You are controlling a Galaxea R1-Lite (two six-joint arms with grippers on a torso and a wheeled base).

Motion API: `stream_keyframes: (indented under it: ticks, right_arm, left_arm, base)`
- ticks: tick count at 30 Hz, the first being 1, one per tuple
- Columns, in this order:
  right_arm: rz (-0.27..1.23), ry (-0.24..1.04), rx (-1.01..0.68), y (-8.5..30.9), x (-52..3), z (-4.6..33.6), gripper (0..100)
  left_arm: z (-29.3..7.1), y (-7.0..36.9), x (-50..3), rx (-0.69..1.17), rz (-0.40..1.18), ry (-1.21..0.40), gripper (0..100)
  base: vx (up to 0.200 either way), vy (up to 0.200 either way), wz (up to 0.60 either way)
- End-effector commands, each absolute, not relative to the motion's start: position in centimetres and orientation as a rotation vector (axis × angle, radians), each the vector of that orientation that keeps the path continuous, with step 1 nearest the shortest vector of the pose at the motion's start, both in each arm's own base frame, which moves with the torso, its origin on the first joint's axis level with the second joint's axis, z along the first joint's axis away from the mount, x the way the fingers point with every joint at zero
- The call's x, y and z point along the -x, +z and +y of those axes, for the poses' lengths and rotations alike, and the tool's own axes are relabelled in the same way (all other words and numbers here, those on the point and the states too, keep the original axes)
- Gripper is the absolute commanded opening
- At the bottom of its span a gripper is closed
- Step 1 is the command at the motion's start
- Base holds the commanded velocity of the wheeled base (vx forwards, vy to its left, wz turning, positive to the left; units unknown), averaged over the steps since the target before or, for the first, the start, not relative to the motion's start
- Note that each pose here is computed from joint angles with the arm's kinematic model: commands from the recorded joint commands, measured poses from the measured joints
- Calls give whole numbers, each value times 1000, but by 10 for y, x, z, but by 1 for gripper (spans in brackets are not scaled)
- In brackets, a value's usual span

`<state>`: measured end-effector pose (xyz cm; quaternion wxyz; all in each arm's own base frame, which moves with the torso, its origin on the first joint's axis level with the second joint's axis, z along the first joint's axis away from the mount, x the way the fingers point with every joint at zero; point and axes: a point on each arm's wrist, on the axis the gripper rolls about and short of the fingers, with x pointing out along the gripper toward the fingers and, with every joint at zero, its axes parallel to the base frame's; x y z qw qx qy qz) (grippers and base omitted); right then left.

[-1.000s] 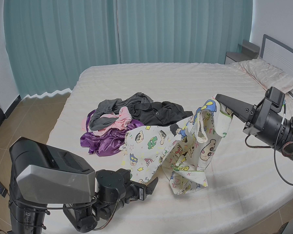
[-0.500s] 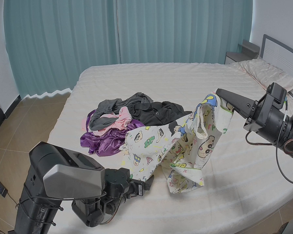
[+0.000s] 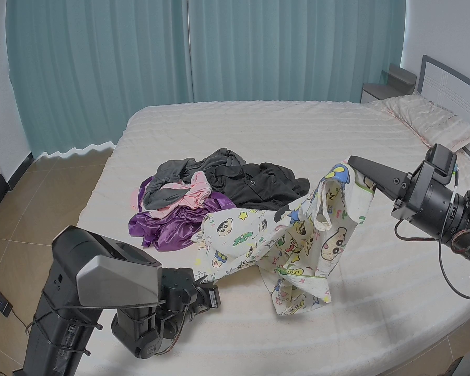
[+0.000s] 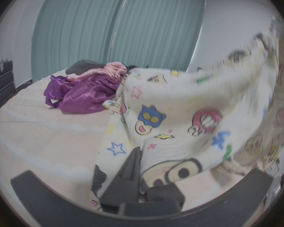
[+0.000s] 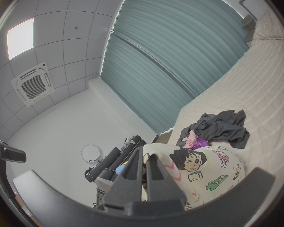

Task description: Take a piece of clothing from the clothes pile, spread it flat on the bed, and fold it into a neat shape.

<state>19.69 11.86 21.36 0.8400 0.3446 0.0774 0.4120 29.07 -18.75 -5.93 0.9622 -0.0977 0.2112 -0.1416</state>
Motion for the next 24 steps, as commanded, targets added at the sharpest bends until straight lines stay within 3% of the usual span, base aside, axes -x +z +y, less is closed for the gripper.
stream_keyframes:
  ticks: [1,8,12,18,20,24]
  right_arm:
    - [251,793,-725,188,-206,112,0]
    - [316,677,-744,165,-228,112,0]
    - [237,634,-786,181,-237,118,0]
    - [58,674,-834,227,-224,131,0]
    - [-32,764,-860,257,-203,133,0]
    - [-39,824,-867,266,-186,137,0]
  left_arm:
    - [-177,-4,-286,315,315,-258,0]
    - [-164,80,-267,424,94,-226,0]
    - [-161,127,-251,475,-24,-224,0]
    - [-168,188,-224,534,-119,-289,0]
    - [-174,219,-214,543,-140,-303,0]
    - [-177,232,-207,542,-128,-319,0]
  base:
    - [0,0,0]
    - [0,0,0]
    - [0,0,0]
    - [0,0,0]
    - [0,0,0]
    - [0,0,0]
